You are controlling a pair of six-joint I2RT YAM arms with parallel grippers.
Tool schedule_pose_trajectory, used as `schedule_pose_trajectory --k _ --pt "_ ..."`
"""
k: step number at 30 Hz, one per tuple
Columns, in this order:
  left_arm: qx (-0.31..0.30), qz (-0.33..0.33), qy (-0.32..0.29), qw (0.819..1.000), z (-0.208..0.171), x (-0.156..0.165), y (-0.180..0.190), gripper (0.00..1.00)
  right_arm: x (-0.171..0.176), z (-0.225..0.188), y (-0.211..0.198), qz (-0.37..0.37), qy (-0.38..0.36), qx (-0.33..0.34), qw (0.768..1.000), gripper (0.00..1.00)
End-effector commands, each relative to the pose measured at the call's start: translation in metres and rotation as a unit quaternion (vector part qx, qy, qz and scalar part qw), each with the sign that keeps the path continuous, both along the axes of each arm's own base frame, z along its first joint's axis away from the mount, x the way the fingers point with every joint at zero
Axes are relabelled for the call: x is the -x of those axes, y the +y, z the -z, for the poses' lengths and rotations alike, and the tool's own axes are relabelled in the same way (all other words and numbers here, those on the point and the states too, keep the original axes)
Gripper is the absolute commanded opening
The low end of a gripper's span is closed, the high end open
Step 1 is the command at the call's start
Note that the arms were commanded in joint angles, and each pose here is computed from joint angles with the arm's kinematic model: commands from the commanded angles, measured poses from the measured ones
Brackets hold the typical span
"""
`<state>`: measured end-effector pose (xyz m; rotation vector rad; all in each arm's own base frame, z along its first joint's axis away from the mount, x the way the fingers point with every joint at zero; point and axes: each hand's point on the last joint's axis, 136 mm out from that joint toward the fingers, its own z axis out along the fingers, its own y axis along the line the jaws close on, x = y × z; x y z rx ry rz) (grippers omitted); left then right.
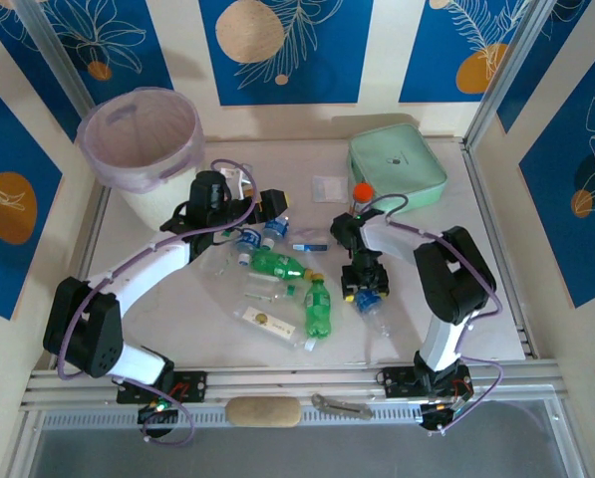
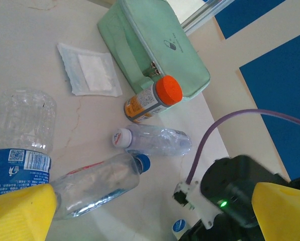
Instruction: Put the plastic bottles in the bin
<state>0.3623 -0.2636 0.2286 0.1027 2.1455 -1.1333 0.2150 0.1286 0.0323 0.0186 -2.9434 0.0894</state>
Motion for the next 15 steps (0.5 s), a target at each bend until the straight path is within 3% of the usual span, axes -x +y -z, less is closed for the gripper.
schedule_pose_trajectory --k 1,7,15 --pt "0.004 0.014 -0.01 1.0 -0.01 0.0 -0.005 1.0 -0.035 -0.044 0.028 0.04 -0.073 -0.116 0.99 0.53" --pt "0.023 0.043 -0.019 0.999 -0.012 0.01 -0.015 1.0 -0.094 -0.123 0.057 0.095 -0.196 -0.287 0.933 0.52" --pt "0.055 0.121 -0.033 0.991 -0.016 0.042 -0.052 1.0 -0.15 -0.19 0.077 0.126 -0.308 -0.4 0.854 0.51"
